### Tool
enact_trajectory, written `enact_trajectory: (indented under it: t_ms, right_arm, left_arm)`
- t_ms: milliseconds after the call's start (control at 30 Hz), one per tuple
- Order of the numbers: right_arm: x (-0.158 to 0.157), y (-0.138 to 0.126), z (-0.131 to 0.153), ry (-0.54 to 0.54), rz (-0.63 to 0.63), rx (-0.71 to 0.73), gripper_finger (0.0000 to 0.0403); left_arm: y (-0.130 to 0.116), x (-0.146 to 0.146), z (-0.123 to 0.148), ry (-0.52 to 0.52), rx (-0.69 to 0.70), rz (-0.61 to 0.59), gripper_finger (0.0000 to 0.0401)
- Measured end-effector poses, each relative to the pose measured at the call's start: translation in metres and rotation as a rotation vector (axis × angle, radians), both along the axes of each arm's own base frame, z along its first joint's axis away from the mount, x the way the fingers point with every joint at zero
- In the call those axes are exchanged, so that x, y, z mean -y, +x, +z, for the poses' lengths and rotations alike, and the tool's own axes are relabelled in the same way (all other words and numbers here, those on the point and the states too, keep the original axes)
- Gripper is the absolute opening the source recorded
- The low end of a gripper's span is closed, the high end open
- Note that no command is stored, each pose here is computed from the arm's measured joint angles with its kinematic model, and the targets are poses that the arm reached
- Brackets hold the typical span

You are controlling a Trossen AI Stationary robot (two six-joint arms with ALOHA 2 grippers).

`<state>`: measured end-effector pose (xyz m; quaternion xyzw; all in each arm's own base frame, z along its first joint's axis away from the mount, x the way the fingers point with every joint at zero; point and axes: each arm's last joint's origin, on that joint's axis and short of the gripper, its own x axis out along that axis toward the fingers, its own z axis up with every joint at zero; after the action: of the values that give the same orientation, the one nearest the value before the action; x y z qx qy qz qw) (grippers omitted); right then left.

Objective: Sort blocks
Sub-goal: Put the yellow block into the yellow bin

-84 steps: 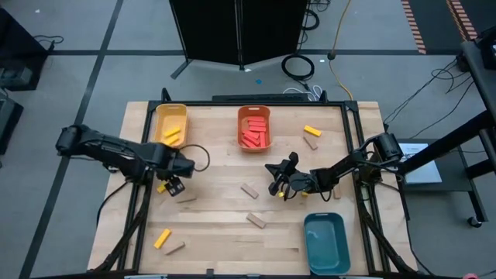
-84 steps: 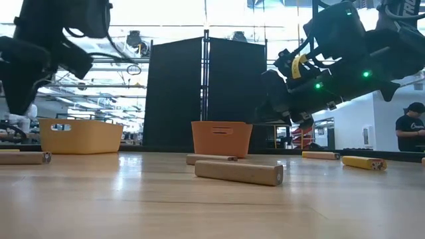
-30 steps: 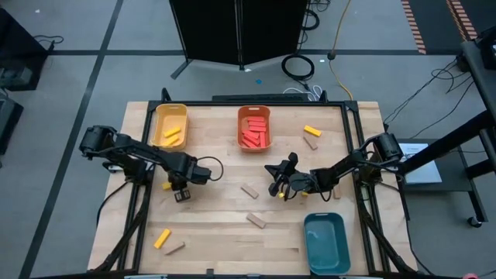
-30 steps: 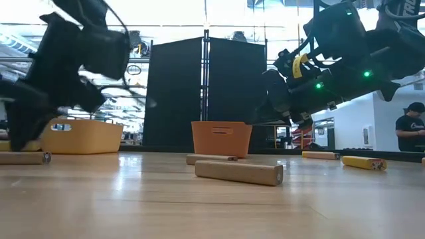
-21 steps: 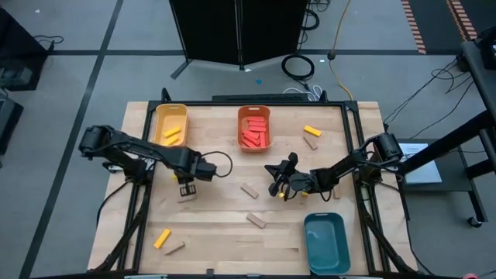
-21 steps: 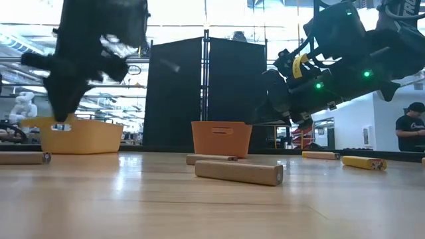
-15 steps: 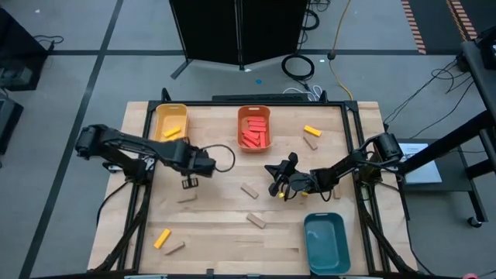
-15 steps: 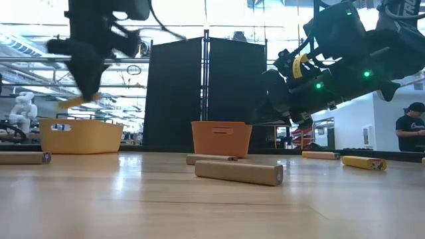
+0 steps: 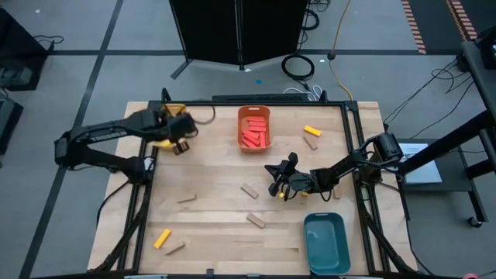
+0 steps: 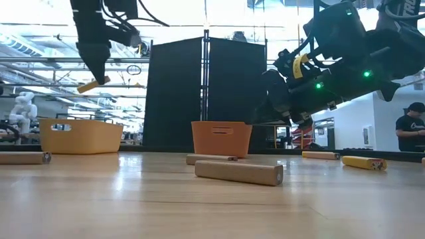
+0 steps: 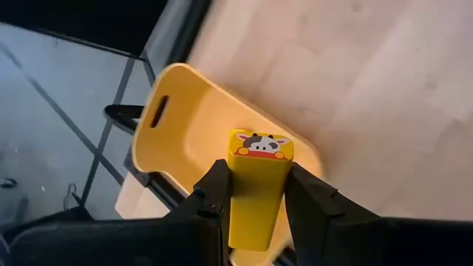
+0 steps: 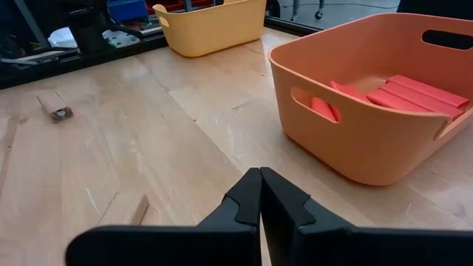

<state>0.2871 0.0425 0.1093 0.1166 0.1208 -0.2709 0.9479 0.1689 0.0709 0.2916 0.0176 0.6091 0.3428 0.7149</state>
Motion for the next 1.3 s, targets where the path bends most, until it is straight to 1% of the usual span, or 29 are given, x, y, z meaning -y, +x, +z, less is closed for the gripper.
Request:
enact_trajectory:
  t_ms: [100,167,233,367,467,733,1067,1300]
  right_arm:
    - [0.000,0.000,0.000,0.000,0.000,0.000,0.0000]
    - [0.000,0.000,0.000,0.000,0.000,0.000,0.0000]
    - [0.000,0.000,0.000,0.000,0.000,0.000,0.0000]
    - [0.000,0.000,0.000,-0.001,0.000,-0.001,0.0000]
    - [0.000,0.000,-0.001,-0.005,0.001,-0.009,0.0000]
    - [0.000,0.000,-0.001,-0.007,0.001,-0.016,0.0000]
    - [0.000,0.000,-0.001,-0.007,0.001,-0.016,0.0000]
    - [0.000,0.000,-0.001,0.001,-0.002,-0.011,0.0000]
  left_arm:
    - [-0.005,-0.022,-0.002,0.016,0.058,0.082,0.0083]
    - [-0.007,-0.036,-0.008,-0.011,0.109,0.144,0.0083]
    - [-0.010,-0.048,-0.016,-0.053,0.132,0.190,0.0083]
    - [-0.018,-0.070,-0.029,-0.093,0.113,0.357,0.0084]
    - [-0.021,-0.080,-0.036,-0.100,0.074,0.412,0.0087]
    - [-0.014,-0.087,-0.049,-0.131,0.028,0.425,0.0123]
    - [-0.013,-0.085,-0.050,-0.145,0.023,0.429,0.0186]
    - [-0.012,-0.080,-0.050,-0.161,-0.005,0.416,0.0194]
